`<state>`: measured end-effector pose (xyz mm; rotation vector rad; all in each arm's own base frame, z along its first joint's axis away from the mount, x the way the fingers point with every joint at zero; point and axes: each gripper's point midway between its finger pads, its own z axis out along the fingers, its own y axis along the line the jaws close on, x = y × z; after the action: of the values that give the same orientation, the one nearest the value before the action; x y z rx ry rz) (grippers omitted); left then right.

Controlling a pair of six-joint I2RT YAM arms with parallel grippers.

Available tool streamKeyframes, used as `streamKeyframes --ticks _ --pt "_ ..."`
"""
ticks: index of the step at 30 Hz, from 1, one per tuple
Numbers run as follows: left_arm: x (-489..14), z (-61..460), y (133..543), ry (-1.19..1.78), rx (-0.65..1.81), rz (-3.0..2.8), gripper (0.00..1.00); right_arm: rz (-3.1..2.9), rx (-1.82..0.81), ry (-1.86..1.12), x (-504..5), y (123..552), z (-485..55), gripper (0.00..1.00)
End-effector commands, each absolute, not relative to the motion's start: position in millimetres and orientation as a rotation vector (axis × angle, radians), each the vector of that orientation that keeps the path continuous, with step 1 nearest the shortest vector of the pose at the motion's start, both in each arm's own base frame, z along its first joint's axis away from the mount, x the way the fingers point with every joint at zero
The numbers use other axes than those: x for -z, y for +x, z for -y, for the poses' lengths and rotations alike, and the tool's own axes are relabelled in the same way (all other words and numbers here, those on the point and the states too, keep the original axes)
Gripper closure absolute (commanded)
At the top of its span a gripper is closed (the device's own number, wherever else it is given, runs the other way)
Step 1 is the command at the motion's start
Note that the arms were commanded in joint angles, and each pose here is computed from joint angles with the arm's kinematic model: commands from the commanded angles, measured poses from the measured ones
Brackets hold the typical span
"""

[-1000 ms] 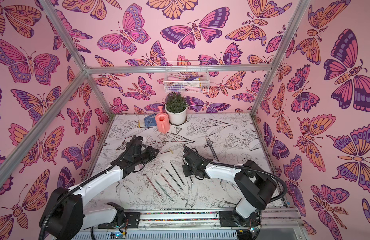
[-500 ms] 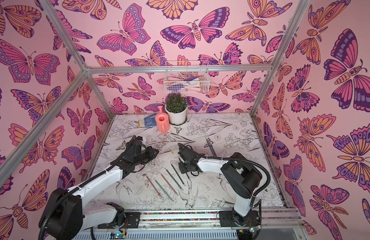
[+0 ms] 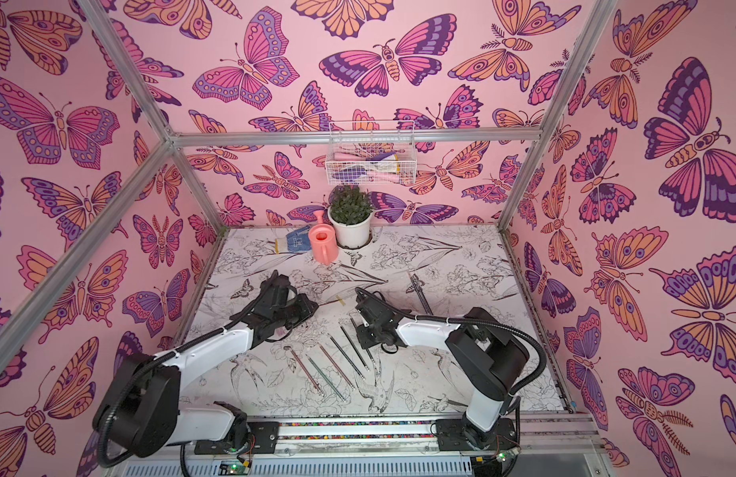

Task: Remove the protective cover of the pencils
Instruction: Place the pencil at the center of the board.

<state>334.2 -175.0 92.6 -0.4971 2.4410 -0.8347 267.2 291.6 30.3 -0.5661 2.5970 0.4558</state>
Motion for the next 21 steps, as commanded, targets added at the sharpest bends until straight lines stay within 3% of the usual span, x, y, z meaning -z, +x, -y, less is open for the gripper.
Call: streamKeyframes --ticks 1,7,21 --pt "-81.6 178.2 341.7 -0.494 0.810 -2.489 0.89 -2.550 -0.462 -0.531 -53.9 267.7 -287.5 0.64" --pt "-63.6 182.1 350.5 -0.491 0.766 -2.547 0.87 -2.487 -0.460 -0.503 -81.1 269.4 -279.9 0.59" --pt "-28.4 193.5 360.4 -0.463 0.716 -2.719 0.88 -2.479 -0.446 -0.450 -82.6 267.5 -262.4 0.58"
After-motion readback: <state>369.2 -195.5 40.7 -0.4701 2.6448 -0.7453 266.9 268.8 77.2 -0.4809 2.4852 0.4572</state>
